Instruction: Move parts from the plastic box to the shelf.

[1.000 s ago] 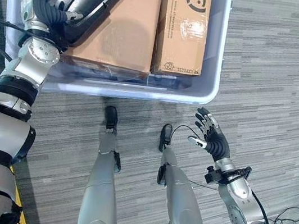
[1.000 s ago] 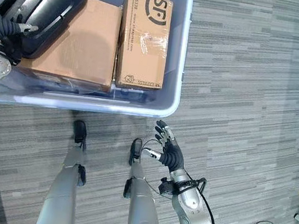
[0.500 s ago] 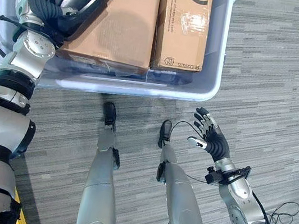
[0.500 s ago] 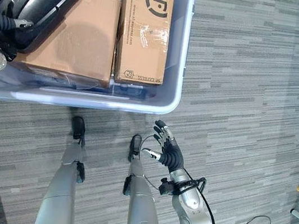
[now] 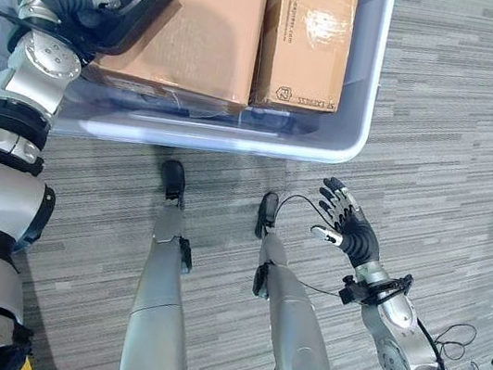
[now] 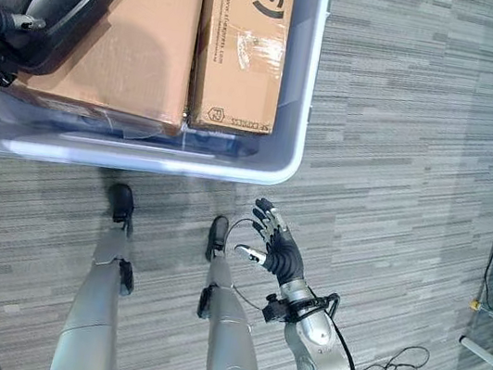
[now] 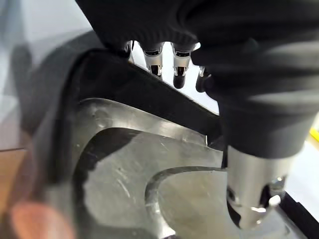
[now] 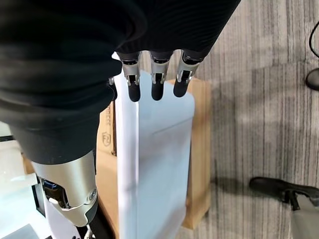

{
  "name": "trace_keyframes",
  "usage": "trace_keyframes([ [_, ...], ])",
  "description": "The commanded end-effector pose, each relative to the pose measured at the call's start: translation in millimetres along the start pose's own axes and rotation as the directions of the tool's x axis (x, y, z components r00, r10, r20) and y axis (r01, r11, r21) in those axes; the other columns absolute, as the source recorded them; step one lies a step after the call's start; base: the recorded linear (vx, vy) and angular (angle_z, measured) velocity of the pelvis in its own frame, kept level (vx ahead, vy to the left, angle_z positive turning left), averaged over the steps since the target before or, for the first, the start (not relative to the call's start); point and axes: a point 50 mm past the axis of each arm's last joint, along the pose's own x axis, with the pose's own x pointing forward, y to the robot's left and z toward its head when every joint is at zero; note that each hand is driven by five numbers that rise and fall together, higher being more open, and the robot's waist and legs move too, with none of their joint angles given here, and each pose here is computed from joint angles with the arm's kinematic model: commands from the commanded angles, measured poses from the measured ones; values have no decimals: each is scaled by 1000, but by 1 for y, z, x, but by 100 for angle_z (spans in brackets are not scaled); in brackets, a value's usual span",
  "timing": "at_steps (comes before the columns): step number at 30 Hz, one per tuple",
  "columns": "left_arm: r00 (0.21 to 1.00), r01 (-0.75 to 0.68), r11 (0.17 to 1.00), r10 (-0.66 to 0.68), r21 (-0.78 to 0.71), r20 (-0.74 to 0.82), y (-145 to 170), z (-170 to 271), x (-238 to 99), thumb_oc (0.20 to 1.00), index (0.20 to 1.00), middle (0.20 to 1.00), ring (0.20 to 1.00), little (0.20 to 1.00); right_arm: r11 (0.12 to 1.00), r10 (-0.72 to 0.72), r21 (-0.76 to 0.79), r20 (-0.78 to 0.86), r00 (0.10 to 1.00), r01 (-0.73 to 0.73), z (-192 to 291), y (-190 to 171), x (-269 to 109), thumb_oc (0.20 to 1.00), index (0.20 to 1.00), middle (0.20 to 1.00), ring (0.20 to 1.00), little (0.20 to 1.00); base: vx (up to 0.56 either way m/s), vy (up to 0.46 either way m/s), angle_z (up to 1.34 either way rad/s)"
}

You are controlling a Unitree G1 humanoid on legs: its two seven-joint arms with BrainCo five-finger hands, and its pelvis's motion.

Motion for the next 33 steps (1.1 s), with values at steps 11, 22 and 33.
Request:
trace_keyframes([
  [11,995,91,996,-91,7,31,11,15,13,1000,1000,1000,1000,1000,999,-52,-12,-48,997,51,-4,-21,-25,1000,1000,1000,1000,1000,28,52,1],
  [22,940,304,952,-303,18,157,-44,31,-17,1000,1000,1000,1000,1000,999,-38,-20,-78,996,37,-4,-24,-27,1000,1000,1000,1000,1000,-18,-25,-1],
  [33,893,450,872,-438,-192,105,-99,-6,-95,1000,1000,1000,1000,1000,993,-89,-85,-73,993,83,0,-33,-24,1000,1000,1000,1000,1000,-28,-9,3],
])
